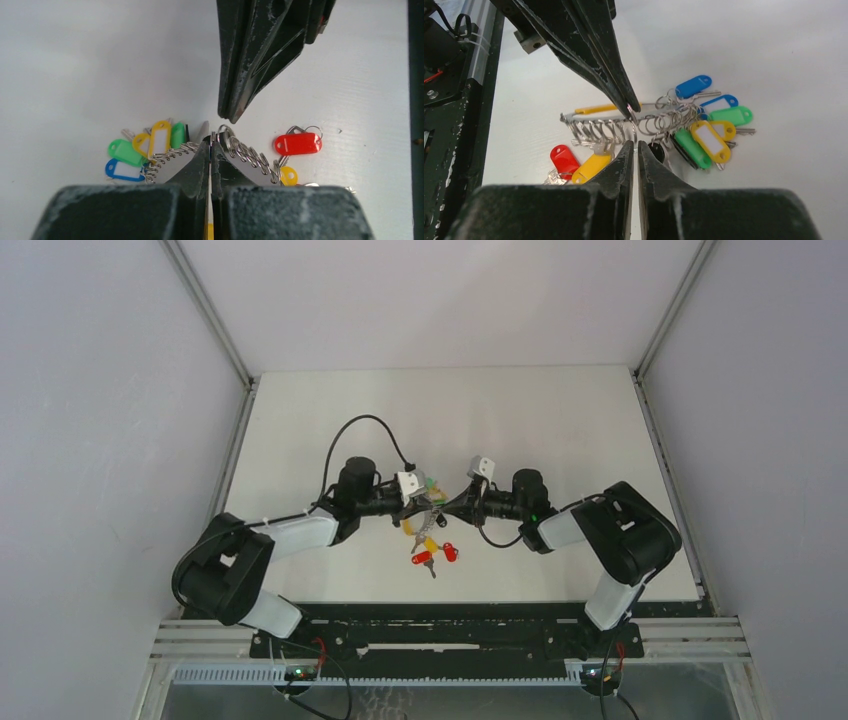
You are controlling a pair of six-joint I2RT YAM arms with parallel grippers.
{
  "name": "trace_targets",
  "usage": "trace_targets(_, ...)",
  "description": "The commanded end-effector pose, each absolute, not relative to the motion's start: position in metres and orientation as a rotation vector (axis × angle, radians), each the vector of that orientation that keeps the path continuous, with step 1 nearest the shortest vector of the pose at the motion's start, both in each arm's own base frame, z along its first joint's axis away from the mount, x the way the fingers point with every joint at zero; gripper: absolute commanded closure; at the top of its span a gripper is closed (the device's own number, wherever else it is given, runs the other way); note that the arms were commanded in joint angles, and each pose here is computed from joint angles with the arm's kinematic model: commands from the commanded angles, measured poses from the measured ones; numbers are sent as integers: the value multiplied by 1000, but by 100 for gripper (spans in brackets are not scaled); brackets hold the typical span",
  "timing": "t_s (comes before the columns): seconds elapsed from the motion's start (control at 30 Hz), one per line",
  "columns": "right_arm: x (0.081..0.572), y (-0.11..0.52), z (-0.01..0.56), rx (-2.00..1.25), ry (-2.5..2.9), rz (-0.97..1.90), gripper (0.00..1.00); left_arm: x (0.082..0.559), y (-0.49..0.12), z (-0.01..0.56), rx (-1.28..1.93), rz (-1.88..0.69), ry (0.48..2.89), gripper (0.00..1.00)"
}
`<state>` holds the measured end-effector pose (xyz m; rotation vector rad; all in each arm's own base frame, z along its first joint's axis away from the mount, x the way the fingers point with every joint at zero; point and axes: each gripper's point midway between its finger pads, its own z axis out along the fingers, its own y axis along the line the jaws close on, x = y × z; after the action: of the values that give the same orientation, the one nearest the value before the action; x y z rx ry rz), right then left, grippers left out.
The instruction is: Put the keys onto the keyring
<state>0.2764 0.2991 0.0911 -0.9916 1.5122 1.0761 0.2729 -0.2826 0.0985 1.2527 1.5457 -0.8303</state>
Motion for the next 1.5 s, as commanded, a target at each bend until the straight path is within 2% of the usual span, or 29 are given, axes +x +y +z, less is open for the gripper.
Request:
trace_targets(0.0, 269, 296, 100, -1030, 1493, 1075, 93, 290, -284, 124, 1280, -682, 1494, 100)
trace_targets(0.17, 256, 294, 100, -1107, 1486, 1089, 87, 289, -286, 125, 1296, -652, 1483, 100)
trace_targets(0.37, 271, 290, 109, -1076, 1461, 1002, 79, 285, -287, 126, 1326, -650, 1470, 100)
trace_targets(1.0, 307, 300, 105, -953, 1495, 934, 83, 278, -291, 134, 1378, -644, 1459, 100)
trace_targets(1.47, 283, 317, 101, -1022, 1477, 1046, 80, 282, -295, 134, 1359, -651, 1481, 100)
